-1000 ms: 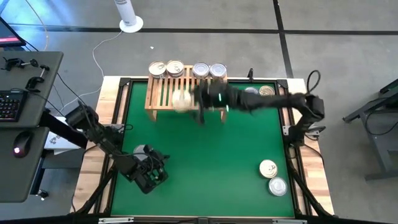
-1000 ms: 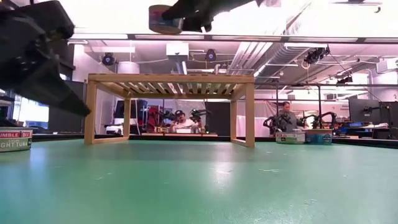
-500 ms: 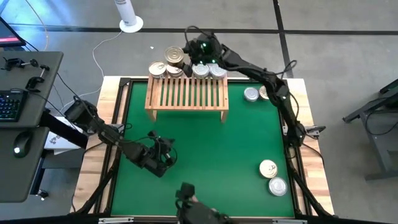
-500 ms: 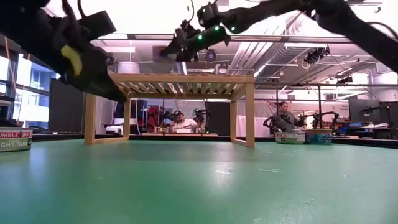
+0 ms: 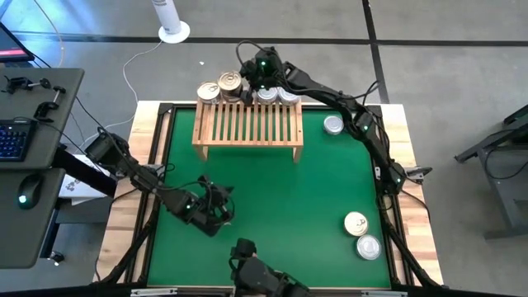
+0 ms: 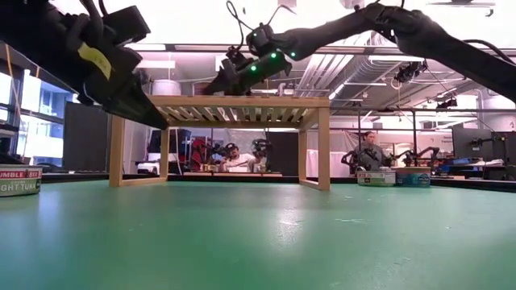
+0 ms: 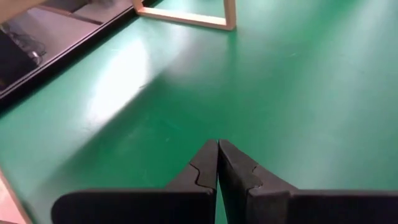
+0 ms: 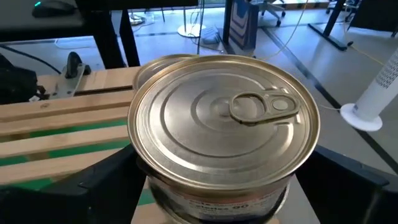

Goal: Stack canned seafood by type on shelf
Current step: Stack the blue pink tuna can on top of the right blue pink tuna can on the shelf

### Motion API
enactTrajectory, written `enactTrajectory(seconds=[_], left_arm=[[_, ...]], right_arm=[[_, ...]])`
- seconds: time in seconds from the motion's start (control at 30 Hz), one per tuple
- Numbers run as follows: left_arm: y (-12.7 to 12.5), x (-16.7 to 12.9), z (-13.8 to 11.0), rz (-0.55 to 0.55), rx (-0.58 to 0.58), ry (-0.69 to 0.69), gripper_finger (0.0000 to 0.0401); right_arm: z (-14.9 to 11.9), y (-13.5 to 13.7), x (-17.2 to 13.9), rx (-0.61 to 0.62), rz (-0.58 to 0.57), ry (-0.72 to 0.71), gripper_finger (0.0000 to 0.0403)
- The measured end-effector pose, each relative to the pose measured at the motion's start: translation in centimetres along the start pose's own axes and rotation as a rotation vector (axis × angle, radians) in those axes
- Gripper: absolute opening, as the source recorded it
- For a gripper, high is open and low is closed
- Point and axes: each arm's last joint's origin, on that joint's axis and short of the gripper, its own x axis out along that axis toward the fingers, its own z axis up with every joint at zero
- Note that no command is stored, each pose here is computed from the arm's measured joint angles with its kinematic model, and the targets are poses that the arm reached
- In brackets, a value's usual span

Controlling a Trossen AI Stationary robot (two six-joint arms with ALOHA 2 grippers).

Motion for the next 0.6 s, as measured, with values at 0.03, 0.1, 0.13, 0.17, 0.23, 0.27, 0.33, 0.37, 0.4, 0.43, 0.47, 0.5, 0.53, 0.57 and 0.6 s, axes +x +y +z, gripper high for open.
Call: enactTrajectory(seconds=[0.03,0.1,0.13,0.17,0.23,0.27,0.33,0.37,0.4,0.43,0.47,0.5,0.53,0.57,0.6], left_arm=[[-0.07,-0.06,0.01,-0.005,-0.004,-0.003,0.0000],[-0.12,-0.13,-0.01,-0.008,-0.004,-0.004,0.0000],[-0.14,-0.16,-0.03,-0.010,-0.003,-0.004,0.0000],[-0.14,-0.16,-0.03,-0.010,-0.004,-0.004,0.0000],[-0.14,-0.16,-0.02,-0.010,-0.005,-0.004,0.0000],[-0.14,-0.16,-0.02,-0.010,-0.005,-0.004,0.0000],[-0.14,-0.16,-0.02,-0.011,-0.005,-0.004,0.0000],[-0.15,-0.16,-0.03,-0.014,-0.005,0.000,0.0000],[-0.16,-0.16,-0.04,-0.015,-0.004,0.001,0.0000],[-0.16,-0.16,-0.04,-0.016,-0.005,0.002,0.0000],[-0.16,-0.16,-0.04,-0.016,-0.005,0.002,0.0000],[-0.16,-0.16,-0.04,-0.016,-0.005,0.002,0.0000],[-0.17,-0.16,-0.05,-0.019,-0.006,0.006,0.0000],[-0.18,-0.16,-0.06,-0.023,-0.006,0.009,0.0000],[-0.19,-0.16,-0.07,-0.026,-0.006,0.013,0.0000]], right_arm=[[0.01,0.08,0.00,0.001,0.002,0.003,0.0372],[-0.03,0.21,0.03,0.011,0.005,0.009,0.0381],[-0.06,0.22,0.03,0.015,0.006,0.013,0.0385],[-0.07,0.25,0.02,0.019,0.007,0.015,0.0390],[-0.15,0.28,0.03,0.024,0.008,0.023,0.0395],[-0.20,0.28,0.04,0.025,0.009,0.026,0.0396],[-0.25,0.31,0.04,0.026,0.009,0.031,0.0397],[-0.29,0.32,0.05,0.028,0.010,0.034,0.0397],[-0.30,0.32,0.05,0.028,0.010,0.035,0.0397],[-0.31,0.32,0.05,0.028,0.010,0.036,0.0397],[-0.31,0.32,0.05,0.029,0.010,0.036,0.0398],[-0.26,0.31,0.00,0.029,0.010,0.035,0.0398],[-0.21,0.35,-0.10,0.030,0.010,0.038,0.0398],[-0.13,0.37,-0.19,0.030,0.010,0.037,0.0398],[0.07,0.40,-0.39,0.030,0.010,0.035,0.0398]])
